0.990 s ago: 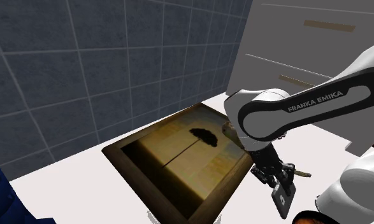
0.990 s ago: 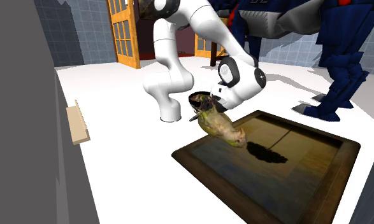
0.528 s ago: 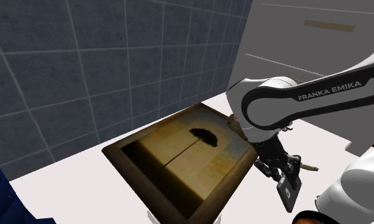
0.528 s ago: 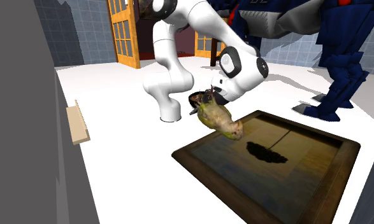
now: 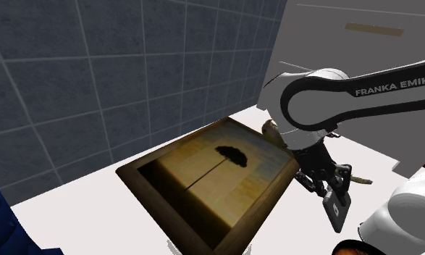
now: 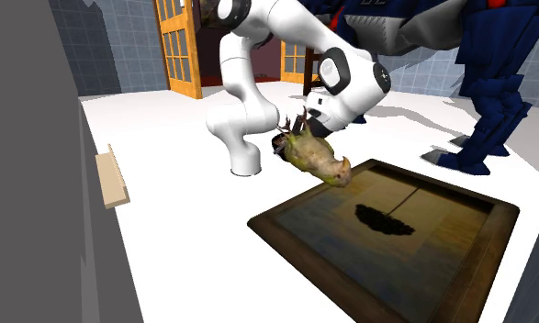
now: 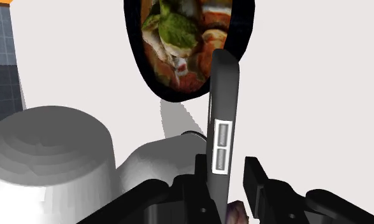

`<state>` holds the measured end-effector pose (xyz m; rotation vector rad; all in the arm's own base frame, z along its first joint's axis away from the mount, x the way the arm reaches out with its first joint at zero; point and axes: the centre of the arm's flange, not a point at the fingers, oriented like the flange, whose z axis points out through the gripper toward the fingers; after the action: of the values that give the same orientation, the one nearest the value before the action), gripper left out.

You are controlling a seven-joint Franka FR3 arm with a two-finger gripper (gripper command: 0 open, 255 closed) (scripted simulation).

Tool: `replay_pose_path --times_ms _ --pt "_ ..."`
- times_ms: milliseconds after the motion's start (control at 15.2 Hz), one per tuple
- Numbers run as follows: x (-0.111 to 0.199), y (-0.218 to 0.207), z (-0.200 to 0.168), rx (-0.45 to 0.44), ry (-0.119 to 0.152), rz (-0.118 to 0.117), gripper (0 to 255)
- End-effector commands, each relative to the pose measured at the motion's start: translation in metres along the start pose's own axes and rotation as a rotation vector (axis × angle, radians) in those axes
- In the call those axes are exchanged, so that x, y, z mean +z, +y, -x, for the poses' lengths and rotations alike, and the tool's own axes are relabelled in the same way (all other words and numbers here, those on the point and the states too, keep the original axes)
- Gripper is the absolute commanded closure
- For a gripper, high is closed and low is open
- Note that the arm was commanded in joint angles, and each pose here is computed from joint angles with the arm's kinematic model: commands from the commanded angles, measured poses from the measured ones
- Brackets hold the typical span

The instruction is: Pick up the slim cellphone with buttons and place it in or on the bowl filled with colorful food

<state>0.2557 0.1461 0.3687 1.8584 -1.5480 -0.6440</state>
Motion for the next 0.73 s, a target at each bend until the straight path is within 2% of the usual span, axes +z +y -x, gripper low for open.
replay_pose_path --times_ms 0,660 --pt "-0.007 0.008 -0.001 0.0 0.0 0.0 255" --pt "-0.043 0.046 -0.002 0.0 0.0 0.0 255"
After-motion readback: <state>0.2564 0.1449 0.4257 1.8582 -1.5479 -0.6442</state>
